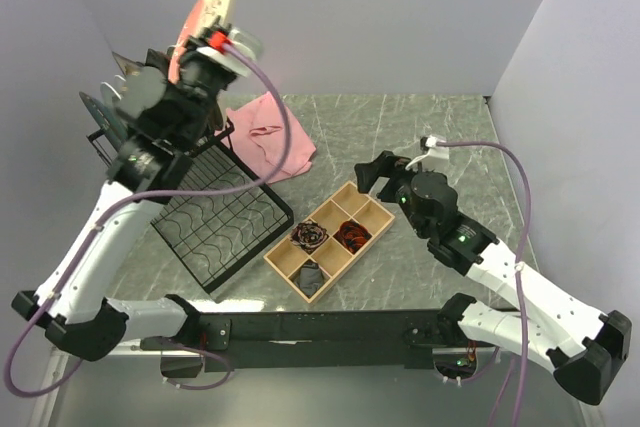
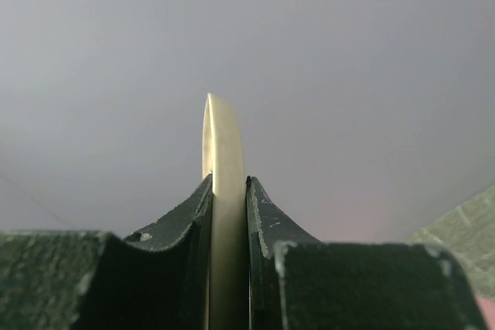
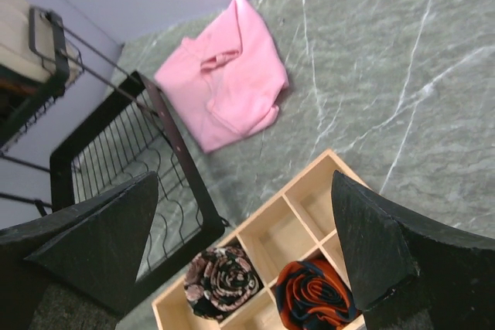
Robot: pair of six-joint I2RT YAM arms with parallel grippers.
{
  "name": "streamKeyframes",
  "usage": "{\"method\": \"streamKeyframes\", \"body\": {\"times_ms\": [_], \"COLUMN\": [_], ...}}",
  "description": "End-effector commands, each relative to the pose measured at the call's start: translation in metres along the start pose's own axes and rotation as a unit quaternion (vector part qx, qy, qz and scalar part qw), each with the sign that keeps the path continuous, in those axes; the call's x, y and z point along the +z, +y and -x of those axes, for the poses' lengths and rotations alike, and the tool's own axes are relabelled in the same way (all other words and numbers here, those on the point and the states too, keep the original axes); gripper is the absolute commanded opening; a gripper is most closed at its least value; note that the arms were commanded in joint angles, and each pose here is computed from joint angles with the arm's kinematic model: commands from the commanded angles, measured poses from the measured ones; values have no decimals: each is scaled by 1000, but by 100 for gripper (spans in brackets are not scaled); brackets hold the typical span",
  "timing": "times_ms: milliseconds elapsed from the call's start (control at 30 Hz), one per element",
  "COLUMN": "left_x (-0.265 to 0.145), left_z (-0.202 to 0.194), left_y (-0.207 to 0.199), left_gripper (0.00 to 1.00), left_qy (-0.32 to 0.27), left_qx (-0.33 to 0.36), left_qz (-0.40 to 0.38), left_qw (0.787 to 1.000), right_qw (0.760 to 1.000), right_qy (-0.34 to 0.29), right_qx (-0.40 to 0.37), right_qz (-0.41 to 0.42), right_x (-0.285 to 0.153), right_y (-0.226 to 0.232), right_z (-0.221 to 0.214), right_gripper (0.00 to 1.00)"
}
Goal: Unload the plates from the dish rack
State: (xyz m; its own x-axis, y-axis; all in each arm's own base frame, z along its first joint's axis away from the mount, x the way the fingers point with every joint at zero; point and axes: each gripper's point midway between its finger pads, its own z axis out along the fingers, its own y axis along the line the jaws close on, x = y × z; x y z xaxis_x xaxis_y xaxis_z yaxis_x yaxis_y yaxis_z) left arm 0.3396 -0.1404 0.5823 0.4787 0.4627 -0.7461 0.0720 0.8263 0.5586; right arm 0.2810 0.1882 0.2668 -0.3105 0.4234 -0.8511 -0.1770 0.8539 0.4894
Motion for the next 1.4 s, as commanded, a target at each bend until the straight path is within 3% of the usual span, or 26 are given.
{"method": "streamKeyframes", "body": {"times_ms": [0, 200, 233, 433, 600, 800, 1033, 1367], "left_x": [-7, -2, -2, -17, -38, -61, -81, -96], "left_z": [65, 61, 58, 50, 30, 12, 1, 2], "left_y": [35, -27, -34, -101, -153, -227, -285, -311], "left_gripper": [1, 1, 1, 1, 1, 1, 1, 1], "left_qy": [-106, -109, -105, -100, -94, -81, -80, -105], "left_qx": [59, 97, 99, 124, 102, 125, 161, 170], "left_qz": [97, 73, 70, 34, 9, -49, -75, -68], "left_qw": [988, 987, 987, 987, 990, 988, 981, 977], "right_qw": [998, 994, 994, 988, 986, 973, 959, 960], "right_qy": [-54, -68, -46, -61, 0, 81, 128, 176], "right_qx": [23, 78, 99, 141, 140, 137, 150, 163], "right_qz": [-26, -36, -15, 0, 87, 170, 202, 145], "right_x": [-10, -15, -15, -19, -12, -2, 10, 37], "right_y": [-3, -15, -9, -26, -4, 18, 20, -13], "right_z": [36, 61, 61, 121, 143, 132, 111, 73], "right_gripper": [98, 98, 97, 96, 94, 92, 93, 91]}}
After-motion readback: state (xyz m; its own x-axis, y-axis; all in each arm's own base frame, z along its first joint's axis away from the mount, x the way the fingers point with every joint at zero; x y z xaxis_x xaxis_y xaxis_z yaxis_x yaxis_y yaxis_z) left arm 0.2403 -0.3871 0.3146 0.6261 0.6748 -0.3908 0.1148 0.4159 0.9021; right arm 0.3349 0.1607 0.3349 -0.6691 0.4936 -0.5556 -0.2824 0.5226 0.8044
